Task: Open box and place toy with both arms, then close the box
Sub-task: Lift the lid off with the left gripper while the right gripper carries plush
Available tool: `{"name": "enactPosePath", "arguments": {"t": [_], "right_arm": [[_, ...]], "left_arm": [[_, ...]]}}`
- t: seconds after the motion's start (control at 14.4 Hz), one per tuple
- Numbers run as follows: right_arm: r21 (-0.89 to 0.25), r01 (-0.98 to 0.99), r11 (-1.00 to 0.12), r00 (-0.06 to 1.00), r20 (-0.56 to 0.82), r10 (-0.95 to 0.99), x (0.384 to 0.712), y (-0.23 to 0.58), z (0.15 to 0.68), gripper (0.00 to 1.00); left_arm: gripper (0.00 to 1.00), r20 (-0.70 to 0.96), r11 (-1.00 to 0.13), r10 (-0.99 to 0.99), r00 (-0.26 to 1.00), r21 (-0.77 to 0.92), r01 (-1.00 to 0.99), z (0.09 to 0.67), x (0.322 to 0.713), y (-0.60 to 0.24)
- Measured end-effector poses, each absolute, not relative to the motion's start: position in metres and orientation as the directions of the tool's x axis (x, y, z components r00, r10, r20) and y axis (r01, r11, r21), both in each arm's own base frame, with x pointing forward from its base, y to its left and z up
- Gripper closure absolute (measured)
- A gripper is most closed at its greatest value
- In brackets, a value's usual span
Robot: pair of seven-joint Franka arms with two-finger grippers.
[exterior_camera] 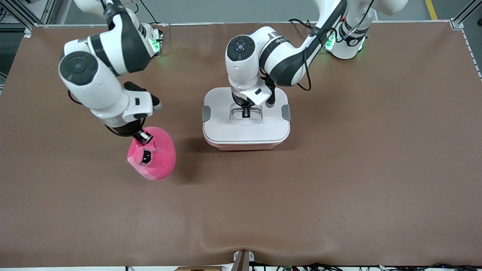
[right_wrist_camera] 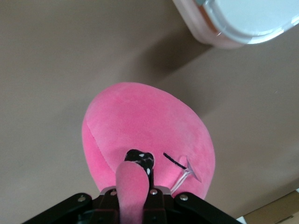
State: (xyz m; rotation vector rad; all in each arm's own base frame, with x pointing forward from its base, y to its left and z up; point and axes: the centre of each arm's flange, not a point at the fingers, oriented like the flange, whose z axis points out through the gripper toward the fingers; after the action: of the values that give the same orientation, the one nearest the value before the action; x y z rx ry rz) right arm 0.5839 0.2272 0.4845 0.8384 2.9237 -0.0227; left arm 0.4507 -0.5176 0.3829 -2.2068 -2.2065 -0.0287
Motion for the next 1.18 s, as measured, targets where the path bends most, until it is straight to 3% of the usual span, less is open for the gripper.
{"name": "enactPosePath", "arguments": {"t": [0.63, 0.98, 1.18], "right_arm": [[0.016, 0.511, 0.860, -0.849, -0.147, 0.507, 0.543, 0.271, 0.480, 0.87], [-0.030, 0.505, 0.862, -0.834, -0.275, 0.479, 0.487, 0.354, 0.478, 0.87], [-0.048, 0.518, 0.854, -0.828, -0.281, 0.486, 0.479, 0.360, 0.475, 0.87]], "left_arm": [[0.93, 0.054, -0.041, 0.998, 0.042, -0.025, 0.999, 0.406, 0.486, -0.465], [0.93, 0.063, -0.113, 0.991, 0.115, -0.040, 0.993, 0.413, 0.490, -0.435], [0.93, 0.063, -0.160, 0.985, 0.163, -0.049, 0.986, 0.421, 0.497, -0.401]]}}
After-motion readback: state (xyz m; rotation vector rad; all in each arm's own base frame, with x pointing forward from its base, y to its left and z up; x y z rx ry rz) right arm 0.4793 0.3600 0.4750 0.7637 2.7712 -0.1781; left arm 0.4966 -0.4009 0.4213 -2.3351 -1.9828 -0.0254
